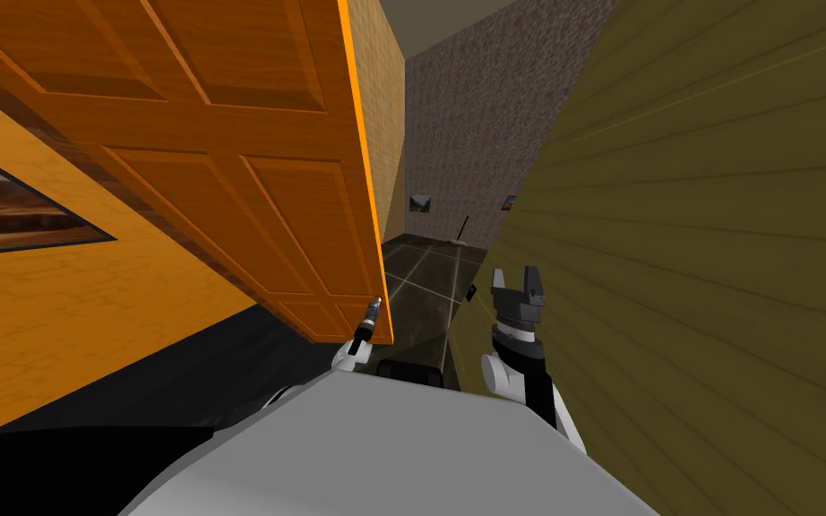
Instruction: Push the door open
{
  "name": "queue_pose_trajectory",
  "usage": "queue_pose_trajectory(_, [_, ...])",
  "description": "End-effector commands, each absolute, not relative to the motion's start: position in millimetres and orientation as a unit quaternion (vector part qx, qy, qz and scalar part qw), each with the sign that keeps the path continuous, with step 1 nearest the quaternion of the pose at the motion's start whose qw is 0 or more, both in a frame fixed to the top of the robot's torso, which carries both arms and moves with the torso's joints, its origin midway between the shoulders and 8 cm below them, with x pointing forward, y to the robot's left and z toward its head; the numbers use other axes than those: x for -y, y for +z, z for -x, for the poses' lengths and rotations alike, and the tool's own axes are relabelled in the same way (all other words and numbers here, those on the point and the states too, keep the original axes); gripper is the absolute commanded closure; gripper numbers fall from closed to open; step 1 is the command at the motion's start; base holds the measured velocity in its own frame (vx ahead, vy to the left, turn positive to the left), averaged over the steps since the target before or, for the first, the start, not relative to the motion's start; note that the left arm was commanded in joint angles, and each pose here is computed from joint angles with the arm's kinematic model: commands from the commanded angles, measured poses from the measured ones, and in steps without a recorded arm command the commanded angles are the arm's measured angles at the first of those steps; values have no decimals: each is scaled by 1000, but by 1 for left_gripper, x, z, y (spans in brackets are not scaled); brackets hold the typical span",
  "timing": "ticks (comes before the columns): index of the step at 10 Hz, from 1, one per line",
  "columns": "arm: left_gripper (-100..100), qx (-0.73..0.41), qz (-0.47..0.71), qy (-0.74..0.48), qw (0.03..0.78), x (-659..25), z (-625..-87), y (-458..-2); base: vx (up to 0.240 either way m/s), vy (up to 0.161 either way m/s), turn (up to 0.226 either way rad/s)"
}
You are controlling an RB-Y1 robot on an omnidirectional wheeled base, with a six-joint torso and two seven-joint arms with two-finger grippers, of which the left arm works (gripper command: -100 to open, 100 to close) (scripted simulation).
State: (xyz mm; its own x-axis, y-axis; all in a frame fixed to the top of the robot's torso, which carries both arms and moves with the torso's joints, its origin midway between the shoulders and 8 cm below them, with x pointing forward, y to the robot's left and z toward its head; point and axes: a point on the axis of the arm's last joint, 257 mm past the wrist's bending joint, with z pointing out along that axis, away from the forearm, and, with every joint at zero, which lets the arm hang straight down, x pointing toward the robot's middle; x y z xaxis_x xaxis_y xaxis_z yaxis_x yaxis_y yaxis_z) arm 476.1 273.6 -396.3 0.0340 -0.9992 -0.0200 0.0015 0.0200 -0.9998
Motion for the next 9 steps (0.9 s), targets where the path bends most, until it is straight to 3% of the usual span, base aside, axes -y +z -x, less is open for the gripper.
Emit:
queue_pose_trajectory(1, [100, -491, 501, -480, 527, -288, -479, -390, 193, 6, 47])
queue_pose_trajectory(6, [100, -480, 506, -458, 551, -319, -480, -384, 206, 30, 77])
queue_pose_trajectory(7, [-100, -489, 504, -459, 544, -302, -486, -390, -7, -2, 223])
queue_pose_trajectory(9, [-100, -490, 503, -460, 543, -295, -489, -390, -180, -21, 114])
